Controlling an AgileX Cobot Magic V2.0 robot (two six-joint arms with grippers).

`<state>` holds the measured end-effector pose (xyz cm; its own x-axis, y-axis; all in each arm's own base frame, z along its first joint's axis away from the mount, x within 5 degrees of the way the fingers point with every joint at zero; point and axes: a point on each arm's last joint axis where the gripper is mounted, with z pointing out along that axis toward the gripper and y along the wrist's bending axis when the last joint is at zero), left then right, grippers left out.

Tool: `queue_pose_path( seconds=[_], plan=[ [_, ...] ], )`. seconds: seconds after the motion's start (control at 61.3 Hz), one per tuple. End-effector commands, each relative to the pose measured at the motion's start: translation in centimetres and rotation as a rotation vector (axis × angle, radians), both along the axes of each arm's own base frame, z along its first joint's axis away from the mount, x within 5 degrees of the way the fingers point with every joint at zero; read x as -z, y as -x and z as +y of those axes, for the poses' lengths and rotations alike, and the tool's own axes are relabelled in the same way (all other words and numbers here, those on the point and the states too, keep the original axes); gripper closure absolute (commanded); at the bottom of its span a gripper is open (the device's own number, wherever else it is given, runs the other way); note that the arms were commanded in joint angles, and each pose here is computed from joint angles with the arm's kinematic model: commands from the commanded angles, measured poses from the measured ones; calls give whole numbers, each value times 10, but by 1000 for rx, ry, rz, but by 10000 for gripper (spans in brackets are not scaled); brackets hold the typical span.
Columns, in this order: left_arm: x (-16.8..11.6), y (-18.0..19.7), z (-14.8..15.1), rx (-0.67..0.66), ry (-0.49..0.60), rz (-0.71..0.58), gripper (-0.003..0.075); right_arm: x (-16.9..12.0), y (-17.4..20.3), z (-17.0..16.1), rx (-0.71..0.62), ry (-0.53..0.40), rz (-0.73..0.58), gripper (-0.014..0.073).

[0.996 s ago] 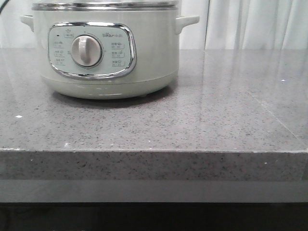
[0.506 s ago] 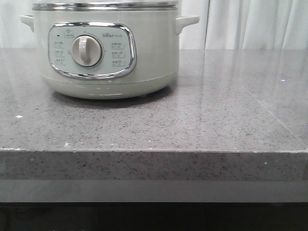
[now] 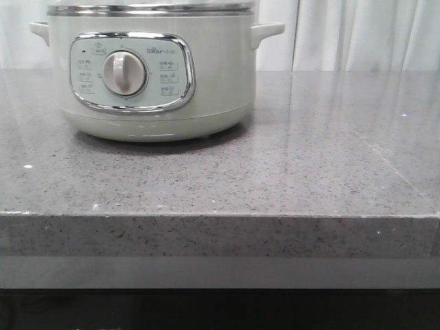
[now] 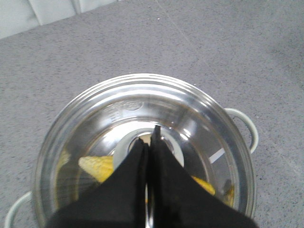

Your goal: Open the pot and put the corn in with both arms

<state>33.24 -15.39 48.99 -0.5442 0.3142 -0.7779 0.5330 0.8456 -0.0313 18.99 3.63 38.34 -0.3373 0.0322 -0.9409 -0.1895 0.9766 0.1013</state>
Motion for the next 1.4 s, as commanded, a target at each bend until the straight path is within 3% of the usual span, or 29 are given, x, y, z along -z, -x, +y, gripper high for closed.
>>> queue_pose_path(
  seconds=[0.0,0.277,0.506,0.783,0.947,1.175,1.387],
  plan=[
    [-34,36,13,-2,44,-109,741,-18,7,-10,58,-27,-143,715],
    [-33,83,37,-32,91,-285,741,8,53,-19,95,-49,-295,715],
    [25,140,66,-81,133,-415,741,27,83,-24,108,-65,-402,715],
    [112,219,102,-105,179,-508,741,39,90,-25,106,-63,-389,715],
    [147,253,117,-110,209,-550,741,45,92,-25,106,-62,-378,715],
    [163,282,128,-113,274,-627,741,45,92,-25,106,-61,-376,715],
    [163,285,129,-113,280,-639,741,45,92,-25,106,-61,-376,715]
  ],
)
